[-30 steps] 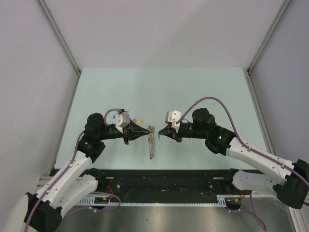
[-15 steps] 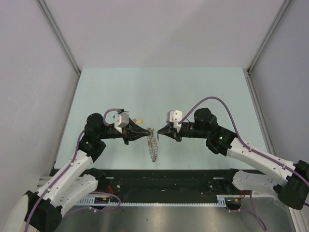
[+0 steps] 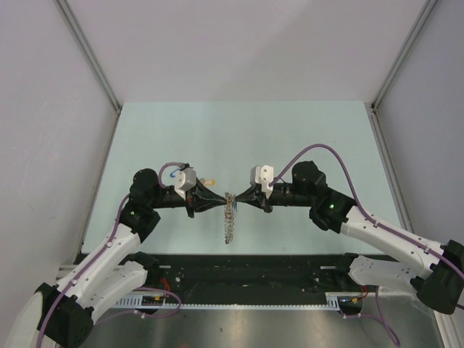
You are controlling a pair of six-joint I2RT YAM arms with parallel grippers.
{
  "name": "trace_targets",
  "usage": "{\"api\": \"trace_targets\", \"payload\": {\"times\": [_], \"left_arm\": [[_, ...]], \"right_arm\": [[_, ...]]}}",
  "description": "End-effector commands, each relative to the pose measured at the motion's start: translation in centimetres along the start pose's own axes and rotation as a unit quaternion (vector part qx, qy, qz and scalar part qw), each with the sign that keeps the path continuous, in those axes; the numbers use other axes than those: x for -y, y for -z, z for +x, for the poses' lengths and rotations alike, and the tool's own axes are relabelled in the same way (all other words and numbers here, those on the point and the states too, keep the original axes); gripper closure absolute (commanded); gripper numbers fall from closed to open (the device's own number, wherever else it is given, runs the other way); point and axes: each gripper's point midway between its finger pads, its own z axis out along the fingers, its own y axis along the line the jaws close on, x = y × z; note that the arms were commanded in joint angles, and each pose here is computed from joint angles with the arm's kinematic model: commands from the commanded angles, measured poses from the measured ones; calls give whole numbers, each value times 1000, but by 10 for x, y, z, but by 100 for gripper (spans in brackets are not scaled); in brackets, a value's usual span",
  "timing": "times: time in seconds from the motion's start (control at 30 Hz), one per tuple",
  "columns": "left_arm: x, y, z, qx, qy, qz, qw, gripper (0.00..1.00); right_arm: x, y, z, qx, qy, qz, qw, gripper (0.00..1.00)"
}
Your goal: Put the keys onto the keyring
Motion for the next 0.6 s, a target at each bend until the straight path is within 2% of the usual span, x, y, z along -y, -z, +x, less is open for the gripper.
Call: {"api": "trace_targets", "payload": {"times": [0.0, 0.57], "left_arm": [[3, -1, -16, 12, -31, 11, 999, 100], [1, -1, -16, 12, -36, 3, 999, 100]], "right_arm": [[3, -2, -28, 29, 15, -5, 999, 100], [0, -8, -23, 16, 6, -24, 1000, 100]]}}
